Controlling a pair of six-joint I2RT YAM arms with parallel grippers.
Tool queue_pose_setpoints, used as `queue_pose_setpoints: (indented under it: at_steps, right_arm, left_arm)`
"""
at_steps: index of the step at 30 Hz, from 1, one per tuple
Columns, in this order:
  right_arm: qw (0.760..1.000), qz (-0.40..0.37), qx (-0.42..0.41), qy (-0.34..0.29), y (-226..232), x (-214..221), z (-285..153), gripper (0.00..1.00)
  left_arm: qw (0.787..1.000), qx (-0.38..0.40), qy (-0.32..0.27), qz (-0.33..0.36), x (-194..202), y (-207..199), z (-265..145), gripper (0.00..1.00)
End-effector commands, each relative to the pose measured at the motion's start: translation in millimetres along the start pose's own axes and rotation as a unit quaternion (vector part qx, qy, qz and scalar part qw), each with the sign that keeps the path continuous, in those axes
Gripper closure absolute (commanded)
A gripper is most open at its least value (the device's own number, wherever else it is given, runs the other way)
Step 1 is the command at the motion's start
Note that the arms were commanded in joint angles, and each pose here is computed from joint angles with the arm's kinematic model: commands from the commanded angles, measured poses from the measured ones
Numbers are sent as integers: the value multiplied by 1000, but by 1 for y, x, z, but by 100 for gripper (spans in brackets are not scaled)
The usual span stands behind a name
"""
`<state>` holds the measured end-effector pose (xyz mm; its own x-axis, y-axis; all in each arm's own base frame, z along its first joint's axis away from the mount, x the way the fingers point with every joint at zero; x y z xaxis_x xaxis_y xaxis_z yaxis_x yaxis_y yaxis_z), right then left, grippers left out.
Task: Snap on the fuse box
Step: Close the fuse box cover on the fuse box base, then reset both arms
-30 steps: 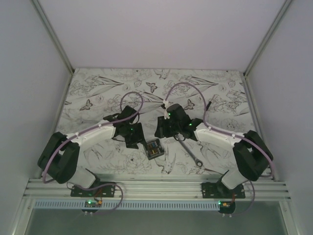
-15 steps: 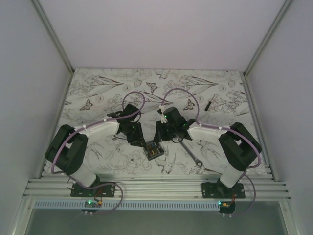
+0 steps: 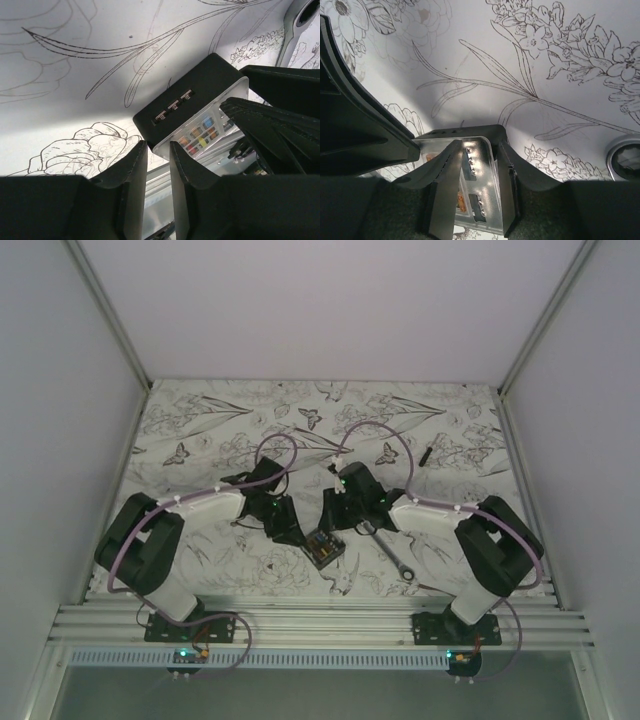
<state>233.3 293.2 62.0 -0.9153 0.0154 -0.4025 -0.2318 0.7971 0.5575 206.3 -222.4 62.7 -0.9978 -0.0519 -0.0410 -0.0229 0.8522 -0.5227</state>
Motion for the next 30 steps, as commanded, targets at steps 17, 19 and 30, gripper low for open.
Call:
queue_pose_setpoints:
  at_steps: [17,19,30]
  right_arm:
    - [855,37,305,-417,-150,-143,-205,8]
    - [827,41,332,-451,-175,-143,-219,4]
    - [760,4,318,-568,-232,-121,-211,1]
  left_arm:
    - [876,-331,-351,0,-65,131,-149,0]
    - [849,-373,-374,-5,-66,154,-157,0]
    - [772,-438,-462,5,-88,228,-160,0]
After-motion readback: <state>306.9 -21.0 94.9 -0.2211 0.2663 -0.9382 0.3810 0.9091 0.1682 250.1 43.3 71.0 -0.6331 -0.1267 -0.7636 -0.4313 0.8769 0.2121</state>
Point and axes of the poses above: each gripper's point midway between its finger pads, its own z axis out along the fingers, its own y axis along the line the jaws close on, x = y × z, the point moved 3 cm from there along -z, back along the fingers, and after that the axes turned 13 degrees about z, right-handed, at the moved point
